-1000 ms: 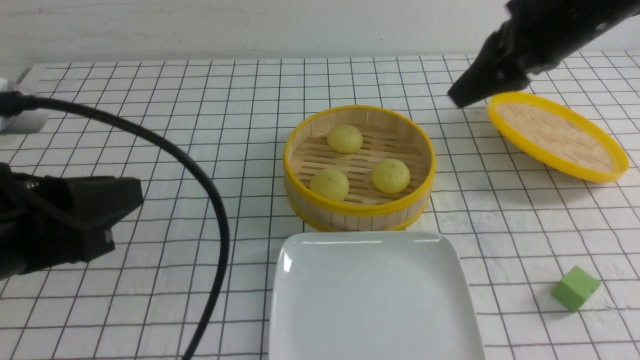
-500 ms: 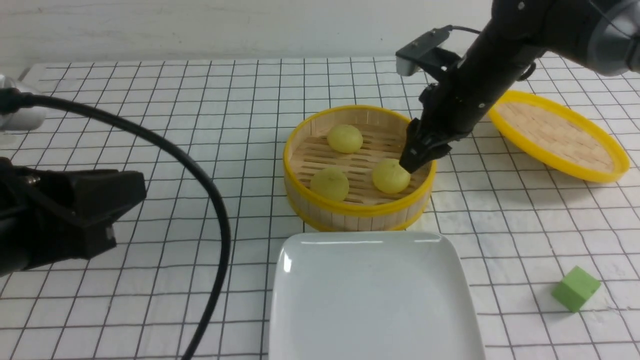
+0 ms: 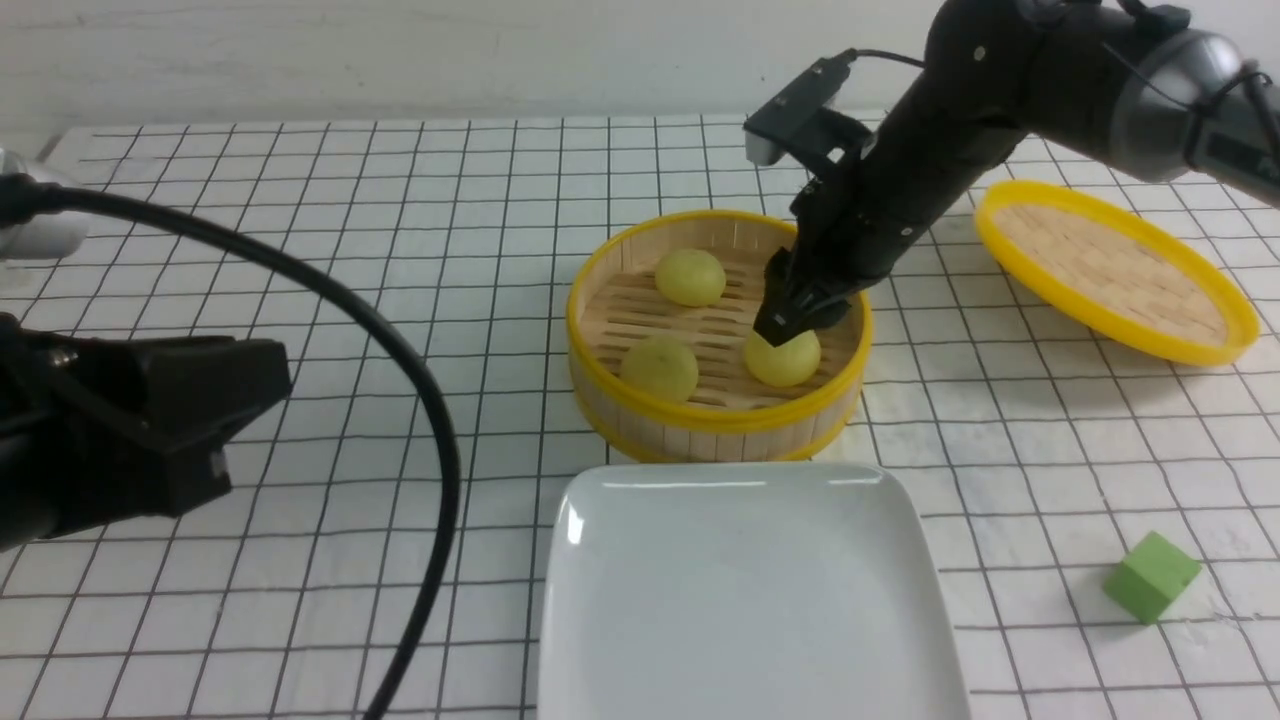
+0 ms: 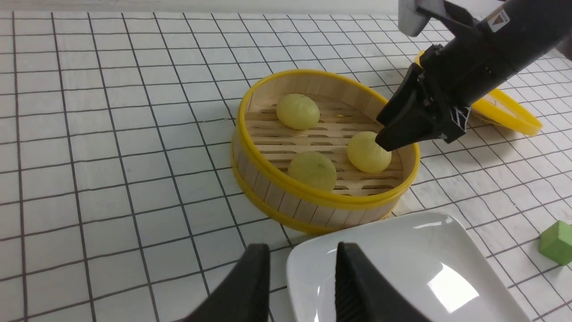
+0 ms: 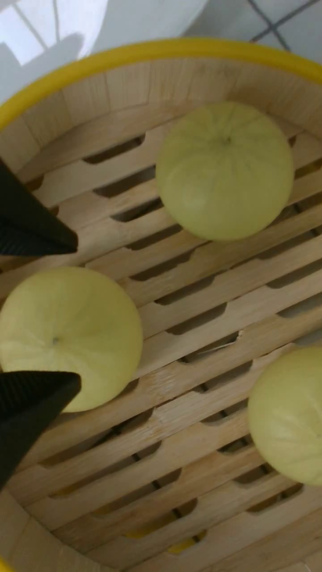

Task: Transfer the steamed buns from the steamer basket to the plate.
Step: Use the right arm to grab the steamed stuffed bun that is closest to it, then use the right arm to put the steamed stuffed bun into the plate

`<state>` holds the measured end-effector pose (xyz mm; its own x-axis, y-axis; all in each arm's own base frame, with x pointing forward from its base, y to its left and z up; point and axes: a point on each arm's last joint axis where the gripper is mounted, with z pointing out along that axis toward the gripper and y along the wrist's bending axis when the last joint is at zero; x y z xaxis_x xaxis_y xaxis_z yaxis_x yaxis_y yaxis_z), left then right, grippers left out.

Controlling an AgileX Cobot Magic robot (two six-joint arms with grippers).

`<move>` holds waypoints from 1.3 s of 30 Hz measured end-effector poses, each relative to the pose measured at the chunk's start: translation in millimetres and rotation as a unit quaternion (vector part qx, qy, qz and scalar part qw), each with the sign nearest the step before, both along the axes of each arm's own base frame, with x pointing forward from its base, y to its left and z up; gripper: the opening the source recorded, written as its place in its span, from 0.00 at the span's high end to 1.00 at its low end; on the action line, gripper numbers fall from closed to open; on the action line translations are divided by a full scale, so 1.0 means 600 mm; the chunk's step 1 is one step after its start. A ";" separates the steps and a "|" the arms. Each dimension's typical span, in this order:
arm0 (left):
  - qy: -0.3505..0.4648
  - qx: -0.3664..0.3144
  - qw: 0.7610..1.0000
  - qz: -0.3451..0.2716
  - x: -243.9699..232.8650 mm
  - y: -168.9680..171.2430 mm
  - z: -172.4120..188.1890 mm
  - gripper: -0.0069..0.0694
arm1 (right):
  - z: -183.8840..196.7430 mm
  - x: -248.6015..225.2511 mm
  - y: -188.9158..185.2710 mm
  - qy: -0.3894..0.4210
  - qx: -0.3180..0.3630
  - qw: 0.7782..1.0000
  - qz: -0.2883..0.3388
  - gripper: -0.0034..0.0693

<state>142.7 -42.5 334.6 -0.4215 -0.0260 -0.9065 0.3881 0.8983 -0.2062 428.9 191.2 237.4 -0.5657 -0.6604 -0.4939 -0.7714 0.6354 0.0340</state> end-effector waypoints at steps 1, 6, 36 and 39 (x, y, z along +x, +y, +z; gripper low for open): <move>0.000 0.000 1.000 0.000 0.000 0.000 0.000 0.59 | -0.010 0.005 -0.001 -0.003 -0.008 1.000 0.000 0.46; 0.001 0.000 1.000 -0.001 0.000 0.000 0.000 0.59 | -0.024 0.011 -0.001 -0.006 -0.015 1.000 -0.002 0.46; -0.007 0.001 1.000 0.006 0.002 0.002 0.002 0.59 | 0.259 -0.143 -0.053 -0.014 0.049 0.997 -0.060 0.93; -0.007 0.001 1.000 0.007 0.002 0.002 0.002 0.59 | 0.242 -0.150 -0.049 0.015 0.058 0.996 -0.064 0.93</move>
